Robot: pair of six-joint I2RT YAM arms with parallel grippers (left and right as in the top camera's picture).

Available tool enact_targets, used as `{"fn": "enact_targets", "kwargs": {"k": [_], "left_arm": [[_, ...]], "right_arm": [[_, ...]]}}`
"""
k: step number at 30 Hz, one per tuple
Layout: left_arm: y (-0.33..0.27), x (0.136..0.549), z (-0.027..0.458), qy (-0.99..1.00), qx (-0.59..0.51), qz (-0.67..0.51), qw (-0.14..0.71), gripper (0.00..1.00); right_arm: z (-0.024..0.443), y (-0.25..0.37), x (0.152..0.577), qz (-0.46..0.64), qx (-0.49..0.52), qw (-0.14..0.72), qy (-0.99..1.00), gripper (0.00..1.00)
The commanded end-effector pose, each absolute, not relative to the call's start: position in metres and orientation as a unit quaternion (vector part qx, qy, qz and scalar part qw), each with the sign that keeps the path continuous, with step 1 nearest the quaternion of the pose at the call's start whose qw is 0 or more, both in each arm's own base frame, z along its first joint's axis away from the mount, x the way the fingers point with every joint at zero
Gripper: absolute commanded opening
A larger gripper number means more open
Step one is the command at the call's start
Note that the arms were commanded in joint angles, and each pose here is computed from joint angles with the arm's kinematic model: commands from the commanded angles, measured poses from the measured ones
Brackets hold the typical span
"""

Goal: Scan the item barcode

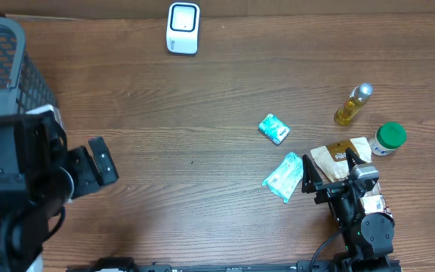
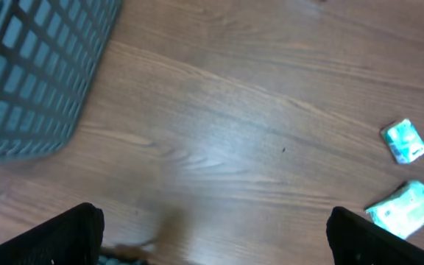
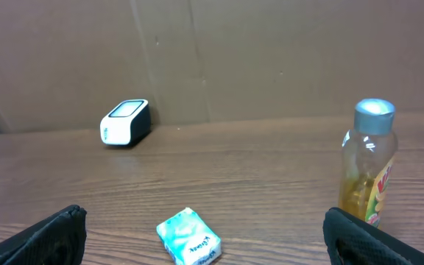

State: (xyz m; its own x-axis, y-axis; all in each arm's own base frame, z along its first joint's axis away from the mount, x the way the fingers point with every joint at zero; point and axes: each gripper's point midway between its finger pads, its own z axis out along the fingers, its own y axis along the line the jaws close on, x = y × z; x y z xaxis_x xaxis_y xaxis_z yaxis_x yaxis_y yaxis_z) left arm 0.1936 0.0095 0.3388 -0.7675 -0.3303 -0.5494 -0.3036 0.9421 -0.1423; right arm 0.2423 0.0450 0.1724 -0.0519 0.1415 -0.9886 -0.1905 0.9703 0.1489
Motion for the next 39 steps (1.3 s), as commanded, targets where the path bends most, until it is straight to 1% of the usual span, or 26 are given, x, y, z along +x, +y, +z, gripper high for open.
{"fn": "enact_targets", "kwargs": {"k": [1,10,17,22,27,32,39], "left_arm": [[0.01,0.194,0.327,0.933,-0.171,-0.027,0.317,0.99],[0.0,0.23,0.298,0.878,-0.16,-0.082,0.443,0.99],[-0.014,0.252,0.307,0.782,-0.118,-0.141,0.596,1.0],[-0.016,0.246,0.333,0.687,-0.09,-0.161,0.703,1.0],[-0.008,0.224,0.356,0.587,-0.082,-0.153,0.79,1.0],[-0.003,0.21,0.352,0.532,-0.077,-0.147,0.83,1.0],[0.0,0.215,0.314,0.54,-0.082,-0.142,0.826,1.0]], "right_arm": [[0.17,0.044,0.242,0.121,-0.015,0.689,0.715,1.0],[0.17,0.044,0.242,0.121,-0.015,0.689,0.715,1.0],[0.17,0.044,0.242,0.121,-0.015,0.689,0.715,1.0],[0.17,0.044,0.242,0.121,-0.015,0.689,0.715,1.0],[0.17,0.044,0.242,0.121,-0.015,0.689,0.715,1.0],[0.17,0.044,0.242,0.121,-0.015,0.689,0.715,1.0],[0.17,0.044,0.242,0.121,-0.015,0.689,0.715,1.0]]}}
